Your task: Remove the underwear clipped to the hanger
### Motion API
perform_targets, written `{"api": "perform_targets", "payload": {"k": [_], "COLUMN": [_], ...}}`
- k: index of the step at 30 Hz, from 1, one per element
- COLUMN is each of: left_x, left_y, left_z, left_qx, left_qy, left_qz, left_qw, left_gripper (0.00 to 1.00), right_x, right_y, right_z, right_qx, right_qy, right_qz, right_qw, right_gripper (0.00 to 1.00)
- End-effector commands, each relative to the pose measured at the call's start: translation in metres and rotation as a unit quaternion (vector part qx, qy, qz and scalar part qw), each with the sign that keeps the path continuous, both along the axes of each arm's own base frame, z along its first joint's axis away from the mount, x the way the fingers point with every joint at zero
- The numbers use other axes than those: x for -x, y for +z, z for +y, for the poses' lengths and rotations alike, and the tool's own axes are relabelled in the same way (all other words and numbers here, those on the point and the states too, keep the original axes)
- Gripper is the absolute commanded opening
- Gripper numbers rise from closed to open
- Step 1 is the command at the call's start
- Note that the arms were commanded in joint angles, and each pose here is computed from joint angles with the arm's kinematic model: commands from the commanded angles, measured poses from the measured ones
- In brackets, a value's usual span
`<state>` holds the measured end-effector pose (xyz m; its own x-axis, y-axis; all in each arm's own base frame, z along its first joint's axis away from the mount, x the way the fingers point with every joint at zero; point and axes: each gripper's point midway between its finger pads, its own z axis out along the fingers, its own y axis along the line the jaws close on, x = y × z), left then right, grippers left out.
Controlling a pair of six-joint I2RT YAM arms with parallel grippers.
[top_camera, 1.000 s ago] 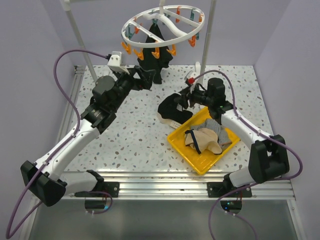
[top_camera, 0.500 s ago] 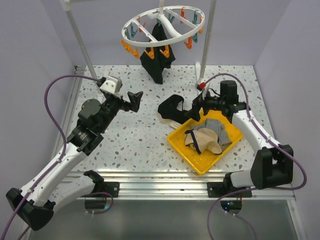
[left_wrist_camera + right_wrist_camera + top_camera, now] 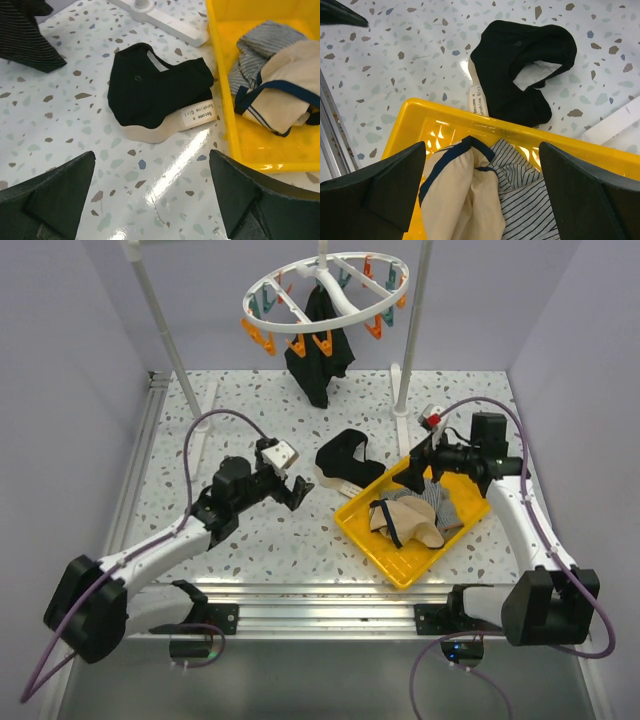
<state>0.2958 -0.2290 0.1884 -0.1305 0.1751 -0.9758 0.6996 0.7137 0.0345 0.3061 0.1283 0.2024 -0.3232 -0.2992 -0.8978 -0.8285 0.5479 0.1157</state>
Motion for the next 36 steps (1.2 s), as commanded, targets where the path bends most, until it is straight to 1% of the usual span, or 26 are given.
{"api": "perform_targets", "payload": {"k": [1,2,3,4,5,8,11,12,13,14,16,17,19,20,21,23,24,26,27,29,30,32,33,34,35,36], "left_x": [-0.018,-0.027,-0.036,-0.043,-0.052,-0.070,-0.079,-0.080,-0.083,-0.084,-0.086,-0.093,-0.094,-0.098,-0.096,-0.097,-0.095,-0.095,-0.095,-0.097,-0.099,-0.102,-0.104,-0.105,-0.105,-0.104], "left_y": [0.029,0.033,0.012,0.008,-0.004,-0.028,-0.037,-0.054,-0.054,-0.069,-0.080,-0.077,-0.095,-0.094,-0.104,-0.118,-0.122,-0.134,-0.137,-0.139,-0.136,-0.128,-0.108,-0.098,-0.074,-0.063], "left_z": [-0.037,-0.043,-0.051,-0.055,-0.065,-0.076,-0.086,-0.090,-0.096,-0.099,-0.103,-0.106,-0.108,-0.112,-0.115,-0.116,-0.118,-0.118,-0.119,-0.115,-0.114,-0.111,-0.111,-0.110,-0.110,-0.111], "left_qx": [0.010,0.005,-0.008,-0.012,-0.019,-0.029,-0.035,-0.040,-0.042,-0.049,-0.052,-0.053,-0.063,-0.066,-0.072,-0.088,-0.093,-0.107,-0.111,-0.116,-0.115,-0.107,-0.095,-0.083,-0.066,-0.056], "left_qy": [-0.092,-0.101,-0.113,-0.123,-0.137,-0.167,-0.192,-0.203,-0.219,-0.226,-0.231,-0.228,-0.227,-0.227,-0.231,-0.228,-0.229,-0.224,-0.220,-0.203,-0.194,-0.172,-0.164,-0.158,-0.152,-0.151], "left_qz": [-0.108,-0.121,-0.102,-0.103,-0.094,-0.072,-0.068,-0.050,-0.045,-0.029,-0.005,-0.006,0.022,0.020,0.032,0.055,0.063,0.082,0.086,0.089,0.087,0.074,0.051,0.034,0.014,0.005], "left_qw": [0.990,0.988,0.988,0.987,0.986,0.983,0.978,0.977,0.974,0.973,0.972,0.972,0.971,0.971,0.970,0.968,0.967,0.965,0.965,0.968,0.970,0.977,0.980,0.983,0.986,0.987], "left_gripper": [1.00,1.00,1.00,0.99,0.98,0.94,0.91,0.88,0.88,0.87,0.84,0.83,0.79,0.77,0.72,0.66,0.58,0.49,0.36,0.18,0.00,0.00,0.00,0.00,0.00,0.00], "right_x": [0.018,0.020,0.021,0.024,0.022,0.028,0.032,0.033,0.034,0.034,0.034,0.034,0.032,0.031,0.030,0.028,0.026,0.025,0.024,0.022,0.022,0.021,0.021,0.020,0.020,0.021], "right_y": [0.005,0.005,0.009,0.007,0.007,0.009,0.009,0.009,0.010,0.010,0.011,0.012,0.014,0.015,0.016,0.018,0.019,0.020,0.021,0.022,0.023,0.025,0.025,0.025,0.026,0.027], "right_z": [0.002,0.002,0.002,0.002,-0.005,-0.007,-0.010,-0.011,-0.012,-0.012,-0.013,-0.013,-0.013,-0.013,-0.013,-0.013,-0.013,-0.012,-0.012,-0.011,-0.011,-0.011,-0.012,-0.012,-0.012,-0.012], "right_qx": [-0.012,-0.013,-0.016,-0.017,-0.018,-0.018,-0.014,-0.013,-0.012,-0.013,-0.013,-0.014,-0.015,-0.015,-0.016,-0.018,-0.020,-0.026,-0.030,-0.033,-0.034,-0.034,-0.033,-0.033,-0.032,-0.033], "right_qy": [0.015,0.013,0.011,0.010,-0.005,-0.011,-0.019,-0.021,-0.024,-0.024,-0.026,-0.027,-0.028,-0.028,-0.028,-0.029,-0.031,-0.030,-0.032,-0.033,-0.034,-0.034,-0.035,-0.036,-0.037,-0.036], "right_qz": [-0.009,-0.011,-0.018,-0.016,-0.016,-0.022,-0.028,-0.029,-0.031,-0.030,-0.029,-0.029,-0.030,-0.032,-0.031,-0.032,-0.032,-0.030,-0.028,-0.029,-0.028,-0.029,-0.029,-0.029,-0.029,-0.029], "right_qw": [1.000,1.000,1.000,1.000,1.000,1.000,0.999,0.999,0.999,0.999,0.999,0.999,0.999,0.999,0.999,0.999,0.999,0.999,0.999,0.998,0.998,0.998,0.998,0.998,0.998,0.998], "right_gripper": [0.99,0.99,0.99,0.99,0.99,0.99,0.99,0.99,0.99,0.99,0.99,0.99,0.99,0.99,0.99,0.99,0.99,0.99,0.99,0.99,0.99,0.99,0.99,0.99,0.99,0.99]}}
